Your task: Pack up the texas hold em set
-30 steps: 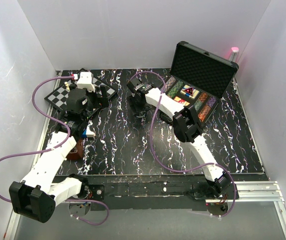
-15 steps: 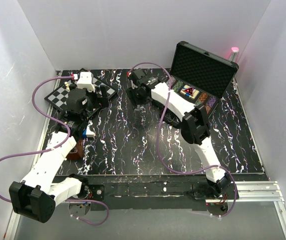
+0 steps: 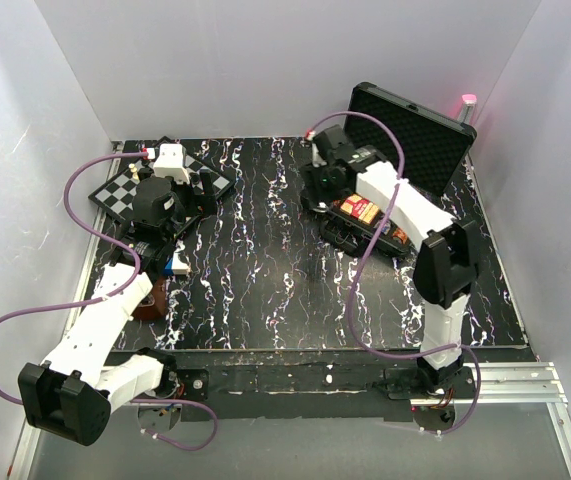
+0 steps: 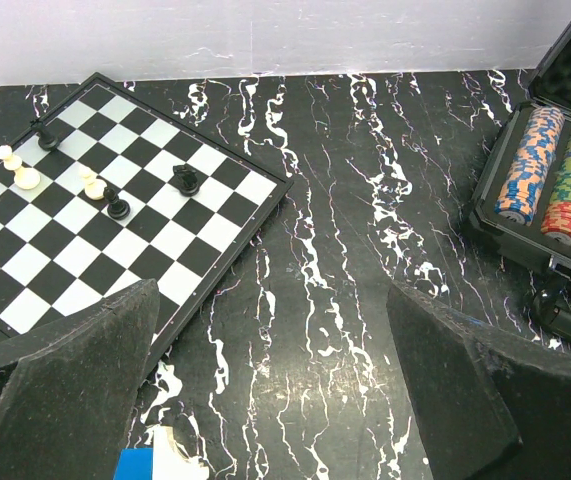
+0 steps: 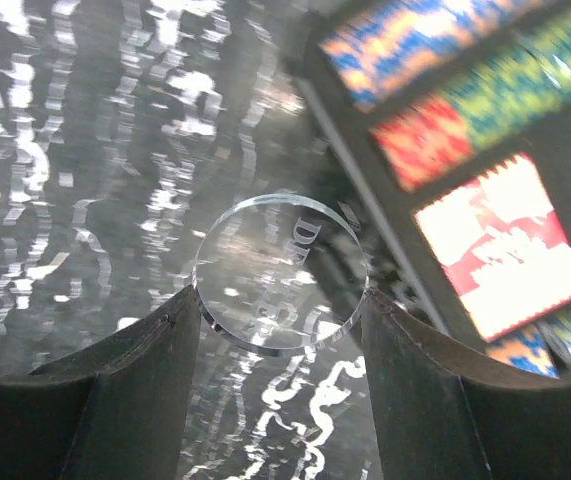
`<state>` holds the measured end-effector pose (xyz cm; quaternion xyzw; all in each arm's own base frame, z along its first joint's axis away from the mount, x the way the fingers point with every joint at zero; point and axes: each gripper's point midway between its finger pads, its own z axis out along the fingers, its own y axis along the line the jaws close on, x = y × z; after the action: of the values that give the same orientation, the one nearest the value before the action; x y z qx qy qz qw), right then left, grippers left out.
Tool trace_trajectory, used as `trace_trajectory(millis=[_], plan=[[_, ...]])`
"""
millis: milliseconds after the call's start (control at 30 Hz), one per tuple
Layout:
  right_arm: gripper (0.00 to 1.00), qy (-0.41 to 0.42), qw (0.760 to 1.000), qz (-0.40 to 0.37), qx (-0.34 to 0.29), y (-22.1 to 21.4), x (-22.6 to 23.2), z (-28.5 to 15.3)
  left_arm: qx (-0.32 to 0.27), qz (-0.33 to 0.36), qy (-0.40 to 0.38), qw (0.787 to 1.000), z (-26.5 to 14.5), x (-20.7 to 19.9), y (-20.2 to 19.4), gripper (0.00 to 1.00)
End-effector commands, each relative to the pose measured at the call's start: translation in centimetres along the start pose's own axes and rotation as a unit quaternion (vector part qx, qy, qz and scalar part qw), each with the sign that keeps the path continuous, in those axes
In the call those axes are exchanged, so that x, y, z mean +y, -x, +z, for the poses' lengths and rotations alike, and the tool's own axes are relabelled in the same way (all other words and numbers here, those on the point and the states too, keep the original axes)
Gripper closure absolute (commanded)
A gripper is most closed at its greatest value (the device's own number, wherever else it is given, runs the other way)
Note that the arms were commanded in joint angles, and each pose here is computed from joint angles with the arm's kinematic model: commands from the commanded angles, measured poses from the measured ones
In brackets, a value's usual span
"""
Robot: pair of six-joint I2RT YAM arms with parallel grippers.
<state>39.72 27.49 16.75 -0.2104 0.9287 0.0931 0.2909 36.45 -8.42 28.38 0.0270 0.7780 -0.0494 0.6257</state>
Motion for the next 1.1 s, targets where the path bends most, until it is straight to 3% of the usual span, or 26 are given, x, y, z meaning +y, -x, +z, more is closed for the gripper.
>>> trace_trajectory(millis=[0,233,1067], plan=[[0.99,-0.058,0.998,0.034,-0.013,-1.3,-6.5,-0.8,-0.008,0.001,0.002,1.000,-0.4,0.1,0.6,0.02],[0.99,-0.092,0.993,0.073,0.003,-4.1,-10.9,0.1,-0.003,0.001,0.000,1.000,-0.1,0.0,0.2,0.02],[0.99,-0.107,0.990,0.087,0.032,-3.9,-14.2,3.8,0.001,0.003,0.002,1.000,0.0,0.1,0.0,0.02]])
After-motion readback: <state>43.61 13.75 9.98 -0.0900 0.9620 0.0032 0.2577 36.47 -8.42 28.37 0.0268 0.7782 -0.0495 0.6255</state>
